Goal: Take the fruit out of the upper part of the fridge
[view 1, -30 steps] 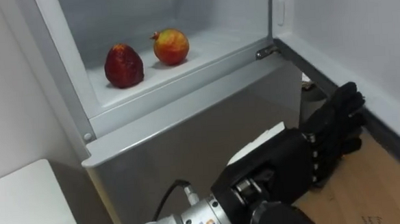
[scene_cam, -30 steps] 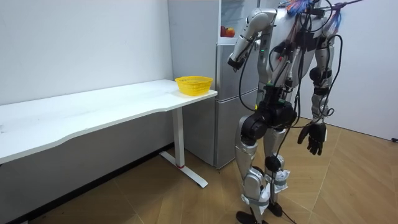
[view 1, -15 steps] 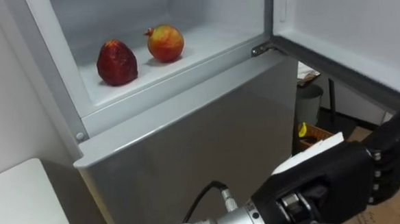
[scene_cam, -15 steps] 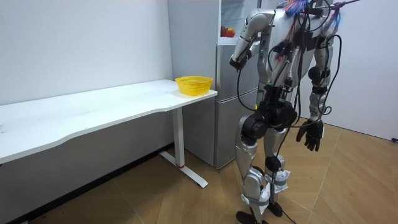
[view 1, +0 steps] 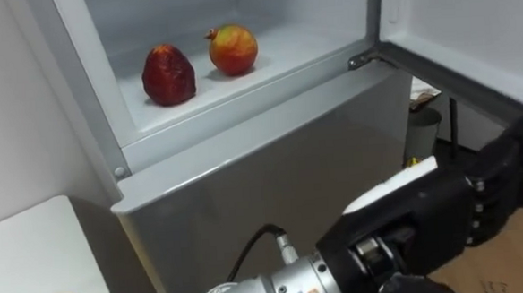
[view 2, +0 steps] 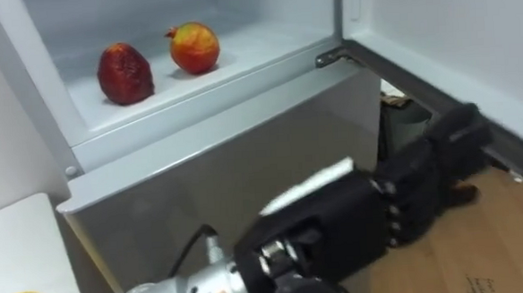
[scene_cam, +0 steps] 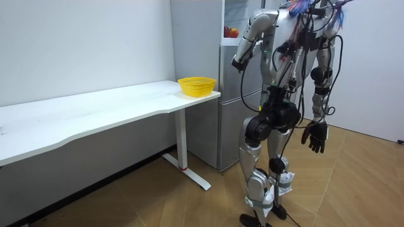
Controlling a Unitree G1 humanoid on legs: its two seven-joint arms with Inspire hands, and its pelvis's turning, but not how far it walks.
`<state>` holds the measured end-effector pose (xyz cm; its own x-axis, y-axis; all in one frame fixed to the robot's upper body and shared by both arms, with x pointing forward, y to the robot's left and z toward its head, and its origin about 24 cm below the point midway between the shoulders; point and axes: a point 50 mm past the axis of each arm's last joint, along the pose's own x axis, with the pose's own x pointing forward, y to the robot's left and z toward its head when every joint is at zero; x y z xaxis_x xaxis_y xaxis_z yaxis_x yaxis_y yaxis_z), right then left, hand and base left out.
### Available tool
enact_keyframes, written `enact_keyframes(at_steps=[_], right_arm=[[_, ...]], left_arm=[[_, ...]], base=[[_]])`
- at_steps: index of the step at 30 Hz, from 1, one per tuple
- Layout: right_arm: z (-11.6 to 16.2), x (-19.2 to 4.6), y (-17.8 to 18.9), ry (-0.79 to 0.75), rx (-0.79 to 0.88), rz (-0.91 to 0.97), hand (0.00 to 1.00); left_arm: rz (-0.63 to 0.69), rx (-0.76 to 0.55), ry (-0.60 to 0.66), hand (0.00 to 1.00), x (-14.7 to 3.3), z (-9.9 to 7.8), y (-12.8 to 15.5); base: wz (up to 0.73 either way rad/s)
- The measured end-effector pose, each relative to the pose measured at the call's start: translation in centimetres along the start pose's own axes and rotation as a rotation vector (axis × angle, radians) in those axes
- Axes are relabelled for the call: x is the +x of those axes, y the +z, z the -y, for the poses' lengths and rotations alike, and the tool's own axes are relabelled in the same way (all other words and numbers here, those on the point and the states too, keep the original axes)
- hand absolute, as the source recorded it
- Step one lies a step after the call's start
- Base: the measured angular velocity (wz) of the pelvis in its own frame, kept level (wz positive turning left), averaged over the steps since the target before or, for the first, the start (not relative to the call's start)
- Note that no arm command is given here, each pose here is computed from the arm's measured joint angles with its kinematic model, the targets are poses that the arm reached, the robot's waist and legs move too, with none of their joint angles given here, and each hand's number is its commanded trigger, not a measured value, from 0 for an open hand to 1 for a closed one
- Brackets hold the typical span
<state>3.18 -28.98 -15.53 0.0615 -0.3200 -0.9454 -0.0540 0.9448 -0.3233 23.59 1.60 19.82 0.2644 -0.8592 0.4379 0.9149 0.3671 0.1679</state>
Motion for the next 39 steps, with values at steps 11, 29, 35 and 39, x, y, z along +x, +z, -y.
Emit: enact_keyframes(at_steps=[11, 29, 35, 39], right_arm=[[-0.8, 0.0, -0.8, -0.013, 0.033, 0.01, 0.0], [-1.5, -0.1, -0.8, -0.075, -0.041, 0.097, 0.0], [-1.5, -0.1, -2.1, -0.083, -0.058, 0.072, 0.0], [-1.4, -0.2, -2.3, -0.085, -0.059, 0.068, 0.0]], left_arm=[[0.162, 0.395, 0.492, 0.0, -8.5, -3.8, 7.7], [0.249, 0.883, 1.347, 0.0, -20.2, -4.4, 12.9], [-0.007, 0.813, 1.697, 0.0, -27.3, -3.9, 9.5], [-0.202, 0.571, 2.031, 0.0, -33.8, -2.0, 4.8]], base=[[0.3], [0.2], [0.14], [0.03]])
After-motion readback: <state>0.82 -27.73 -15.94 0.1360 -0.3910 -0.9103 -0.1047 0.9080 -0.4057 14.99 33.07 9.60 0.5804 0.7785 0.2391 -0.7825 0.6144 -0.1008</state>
